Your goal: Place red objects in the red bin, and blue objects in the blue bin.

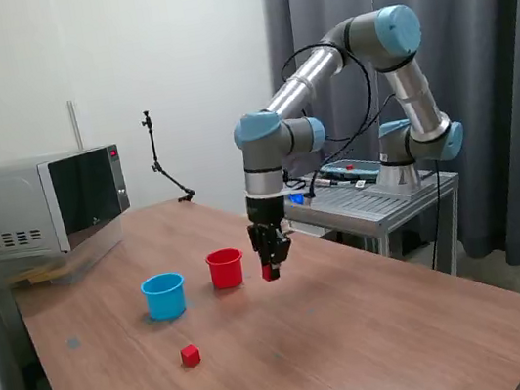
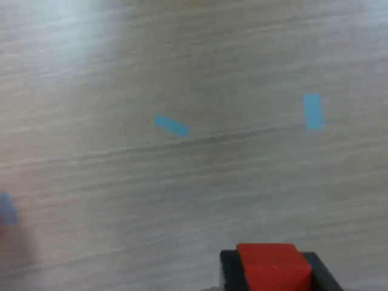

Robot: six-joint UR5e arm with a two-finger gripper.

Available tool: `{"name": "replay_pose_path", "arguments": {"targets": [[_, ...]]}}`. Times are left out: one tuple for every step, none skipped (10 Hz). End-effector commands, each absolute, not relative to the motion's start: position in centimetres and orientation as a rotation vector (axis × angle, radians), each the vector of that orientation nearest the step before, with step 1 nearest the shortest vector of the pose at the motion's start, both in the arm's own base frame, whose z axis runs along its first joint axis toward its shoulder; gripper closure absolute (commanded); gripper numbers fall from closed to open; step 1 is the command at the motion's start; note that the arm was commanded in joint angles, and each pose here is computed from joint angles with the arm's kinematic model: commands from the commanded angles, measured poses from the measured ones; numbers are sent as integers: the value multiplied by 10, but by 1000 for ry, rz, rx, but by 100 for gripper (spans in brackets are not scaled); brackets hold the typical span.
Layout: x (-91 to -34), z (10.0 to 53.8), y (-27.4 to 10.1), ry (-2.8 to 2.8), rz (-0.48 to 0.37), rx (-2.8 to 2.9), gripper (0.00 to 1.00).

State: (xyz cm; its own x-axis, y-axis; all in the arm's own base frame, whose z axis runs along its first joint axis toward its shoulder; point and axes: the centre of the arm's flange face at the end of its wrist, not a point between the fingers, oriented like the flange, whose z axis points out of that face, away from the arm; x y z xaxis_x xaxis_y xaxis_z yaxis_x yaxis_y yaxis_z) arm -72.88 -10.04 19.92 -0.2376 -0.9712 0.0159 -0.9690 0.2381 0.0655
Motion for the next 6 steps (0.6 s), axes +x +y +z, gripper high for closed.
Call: {"name": "replay_pose_path", "arguments": {"targets": [[-727, 234, -83, -2482, -24, 1897, 100], [-722, 249, -72, -2509, -13, 1876, 100], [-719, 254, -57, -2538, 3, 1856, 100], [-716, 257, -40, -2570, 3, 1829, 100], [-715, 257, -25, -2596, -6, 1805, 100], [-714, 262, -6, -2617, -14, 1769, 100]]}}
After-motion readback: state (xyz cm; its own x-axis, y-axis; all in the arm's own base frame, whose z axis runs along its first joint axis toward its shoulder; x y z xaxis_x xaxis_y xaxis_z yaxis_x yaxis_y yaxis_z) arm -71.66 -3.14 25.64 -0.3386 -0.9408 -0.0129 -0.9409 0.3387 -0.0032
